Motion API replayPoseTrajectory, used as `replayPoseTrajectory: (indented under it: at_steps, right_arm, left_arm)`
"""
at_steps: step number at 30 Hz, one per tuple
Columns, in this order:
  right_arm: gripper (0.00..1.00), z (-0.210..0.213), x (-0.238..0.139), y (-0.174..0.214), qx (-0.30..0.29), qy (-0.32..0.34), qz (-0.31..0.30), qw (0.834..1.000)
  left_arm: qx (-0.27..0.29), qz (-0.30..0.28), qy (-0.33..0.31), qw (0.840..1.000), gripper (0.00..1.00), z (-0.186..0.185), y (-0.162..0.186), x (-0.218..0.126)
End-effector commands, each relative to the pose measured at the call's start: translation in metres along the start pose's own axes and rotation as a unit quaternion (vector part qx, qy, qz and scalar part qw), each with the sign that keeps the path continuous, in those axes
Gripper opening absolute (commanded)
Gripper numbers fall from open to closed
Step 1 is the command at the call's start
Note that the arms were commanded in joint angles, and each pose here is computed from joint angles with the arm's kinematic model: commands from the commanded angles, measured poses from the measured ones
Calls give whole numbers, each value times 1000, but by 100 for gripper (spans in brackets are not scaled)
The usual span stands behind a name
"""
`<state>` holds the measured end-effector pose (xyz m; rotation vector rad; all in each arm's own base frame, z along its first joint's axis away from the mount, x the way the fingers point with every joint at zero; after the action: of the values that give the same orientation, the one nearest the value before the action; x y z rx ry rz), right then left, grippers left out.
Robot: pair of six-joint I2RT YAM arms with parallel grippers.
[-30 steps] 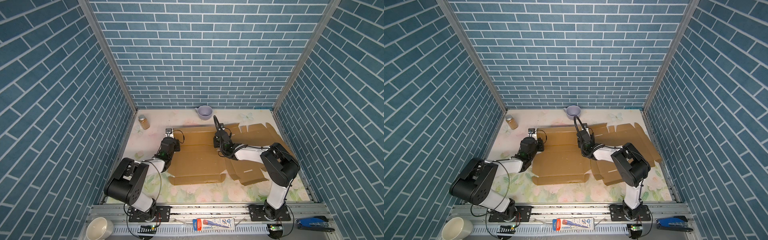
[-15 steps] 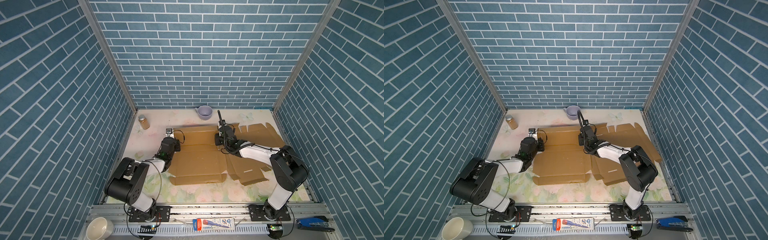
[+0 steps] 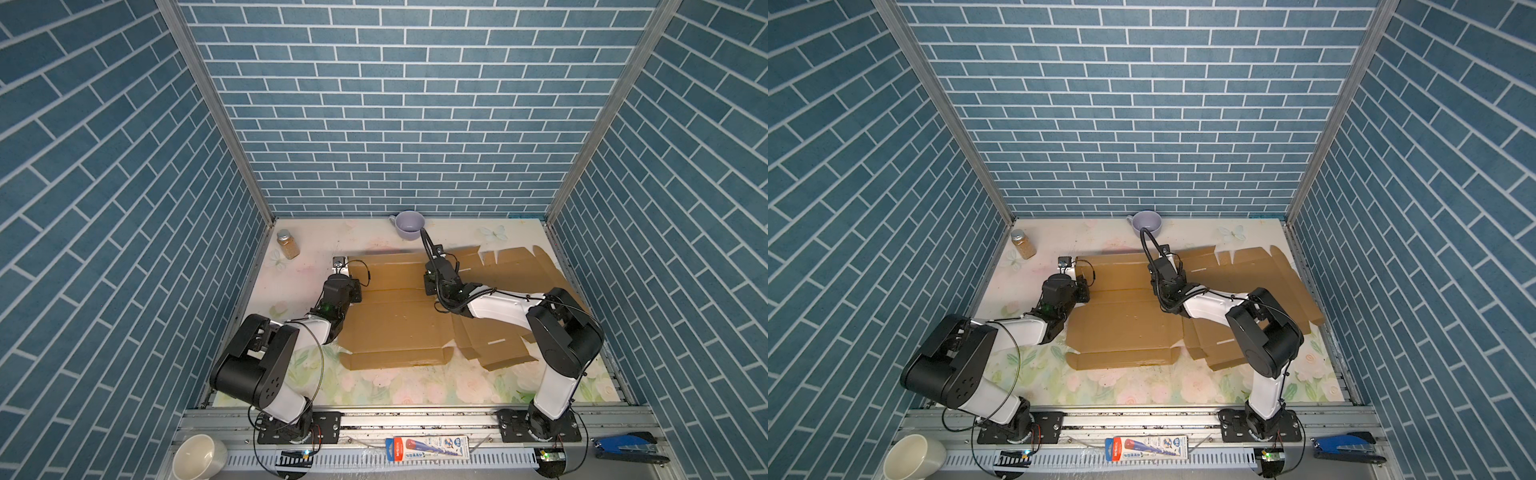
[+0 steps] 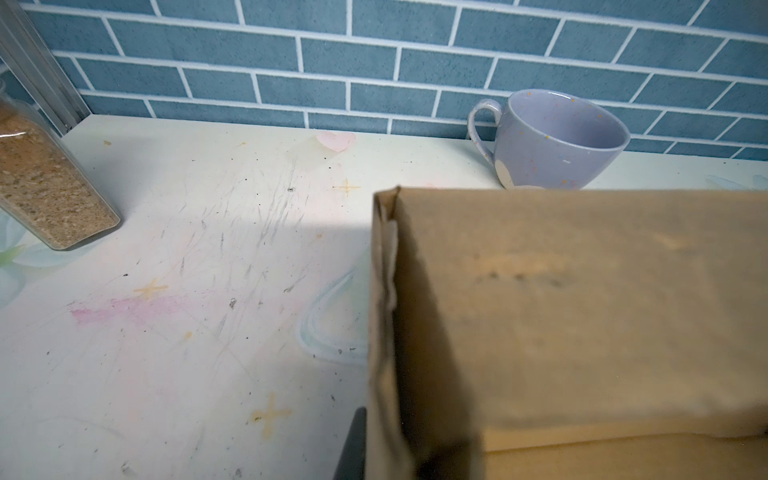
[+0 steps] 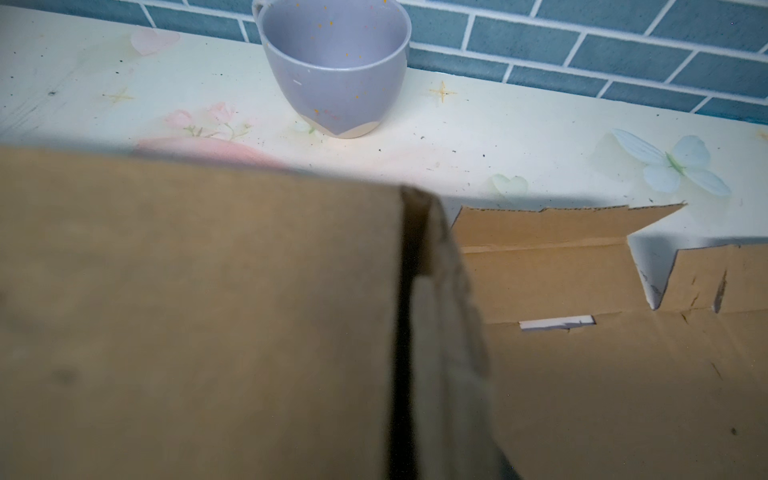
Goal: Fold the paper box
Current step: 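Lift the right gripper away from the corner toward the far flaps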
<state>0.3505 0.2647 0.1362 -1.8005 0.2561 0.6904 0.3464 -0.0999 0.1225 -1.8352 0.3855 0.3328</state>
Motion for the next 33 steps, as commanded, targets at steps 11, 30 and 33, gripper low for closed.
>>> replayPoseTrajectory:
  at_steps: [11,30,33]
  right_arm:
    - [63,-7,-33,-28,106,-175,-5,979]
    - [65,-57,-56,-71,275,-264,101,919]
    - [59,-52,-46,-64,263,-254,121,923]
  left_arm:
    - [28,14,4,1000,0,-2,3,4]
    - [31,-29,21,999,0,-3,1,1]
    - [30,-29,21,999,0,-3,1,1]
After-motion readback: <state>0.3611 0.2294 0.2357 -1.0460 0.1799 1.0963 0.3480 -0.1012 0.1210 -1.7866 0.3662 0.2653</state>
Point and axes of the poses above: each gripper's point midway between its finger pads, its own x axis out along the fingers, its own z axis along the line the jaws close on, y = z × x, the point moved 6 cm from there along -x, back along the fingers, and after that the axes turned 11 degrees about -x, right-handed, at the moved point
